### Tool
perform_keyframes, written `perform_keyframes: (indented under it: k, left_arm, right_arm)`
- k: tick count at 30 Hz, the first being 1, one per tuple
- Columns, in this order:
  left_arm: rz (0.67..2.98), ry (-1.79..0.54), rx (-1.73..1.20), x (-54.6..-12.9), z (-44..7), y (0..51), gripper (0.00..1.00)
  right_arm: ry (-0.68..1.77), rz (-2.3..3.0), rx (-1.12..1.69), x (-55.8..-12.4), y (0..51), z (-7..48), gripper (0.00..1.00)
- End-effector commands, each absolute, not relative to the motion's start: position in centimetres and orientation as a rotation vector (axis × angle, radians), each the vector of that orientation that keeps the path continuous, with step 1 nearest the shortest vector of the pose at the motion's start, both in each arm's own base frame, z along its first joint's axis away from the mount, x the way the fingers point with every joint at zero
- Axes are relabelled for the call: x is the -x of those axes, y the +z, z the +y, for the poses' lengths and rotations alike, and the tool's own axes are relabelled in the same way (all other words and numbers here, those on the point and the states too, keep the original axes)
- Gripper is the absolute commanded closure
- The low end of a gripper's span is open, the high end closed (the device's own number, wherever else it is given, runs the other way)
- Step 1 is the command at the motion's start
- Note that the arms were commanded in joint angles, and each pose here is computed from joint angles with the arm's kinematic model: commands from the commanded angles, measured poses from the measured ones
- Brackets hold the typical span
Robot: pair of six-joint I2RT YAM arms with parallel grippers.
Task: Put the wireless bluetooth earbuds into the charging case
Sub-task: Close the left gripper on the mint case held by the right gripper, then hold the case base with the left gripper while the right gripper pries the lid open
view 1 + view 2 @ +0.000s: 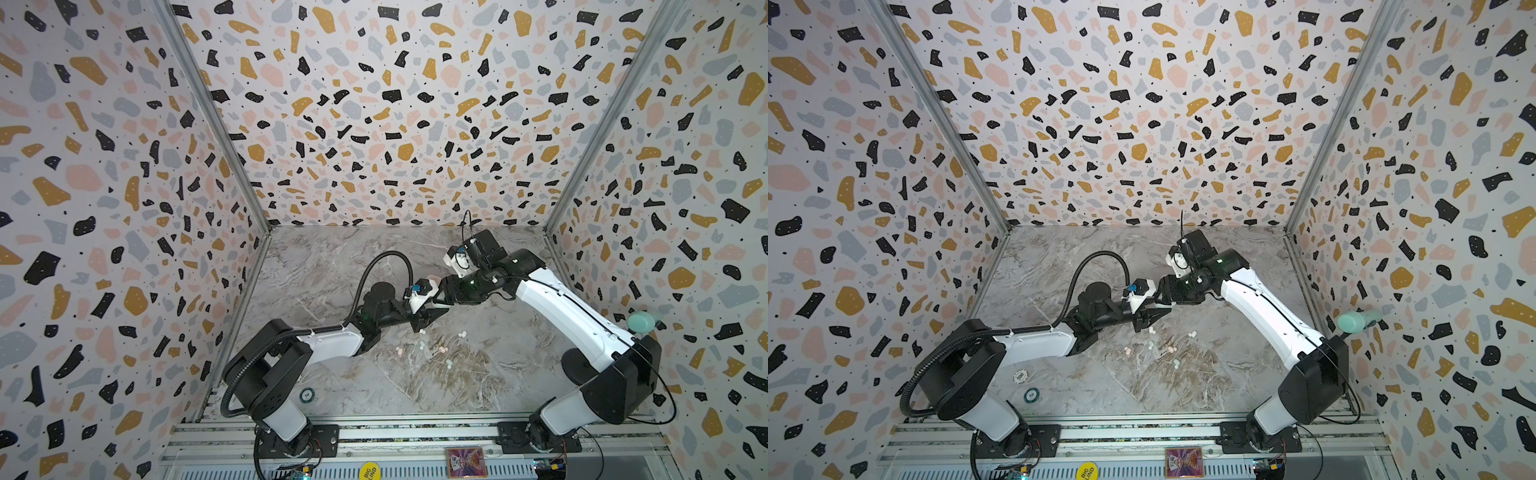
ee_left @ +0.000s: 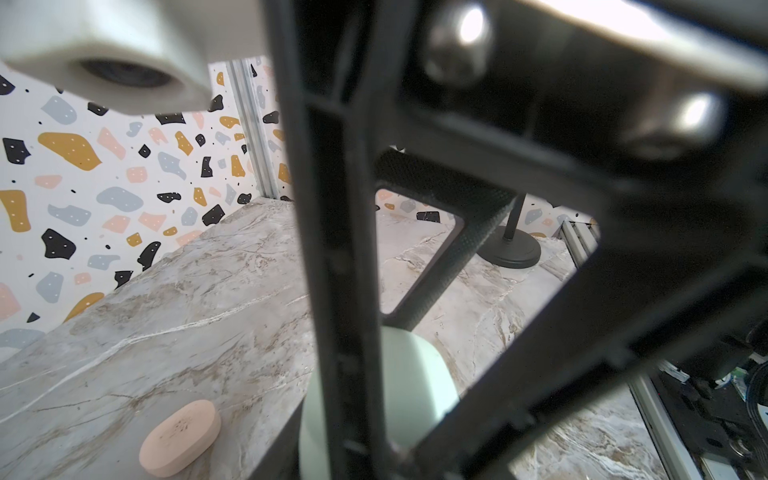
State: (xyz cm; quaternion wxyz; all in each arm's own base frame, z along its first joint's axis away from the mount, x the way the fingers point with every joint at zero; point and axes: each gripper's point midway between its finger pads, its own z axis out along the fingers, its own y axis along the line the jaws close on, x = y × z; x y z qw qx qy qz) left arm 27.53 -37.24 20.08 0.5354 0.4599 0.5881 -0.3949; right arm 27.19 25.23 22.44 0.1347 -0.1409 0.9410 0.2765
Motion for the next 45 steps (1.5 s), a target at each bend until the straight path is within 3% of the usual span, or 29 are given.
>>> perform_keyframes:
  k: [1, 20, 35, 39, 45]
  left_arm:
    - [1.317, -0.918, -1.096, -27.2, -37.1, 21.9, 0.55]
    - [1.299, -0.895, -1.081, -27.2, -36.9, 22.5, 0.65]
    - [1.322, -0.994, -1.025, -26.4, -36.5, 22.6, 0.68]
    - [1.33, -1.072, -1.009, -25.2, -36.2, 22.9, 0.68]
    - [1.299, -1.232, -1.006, -22.4, -35.5, 24.3, 0.68]
  right_arm:
    - [0.834, 2.708, 0.412, -26.9, 23.3, 25.5, 0.5]
    - [0.863, 2.717, 0.413, -26.6, 23.1, 25.8, 0.47]
    - [0.915, 2.644, 0.372, -26.7, 25.2, 24.6, 0.17]
    - [0.897, 2.6, 0.372, -26.9, 26.2, 22.7, 0.13]
    - [0.758, 2.435, 0.641, -26.0, 28.4, 21.9, 0.11]
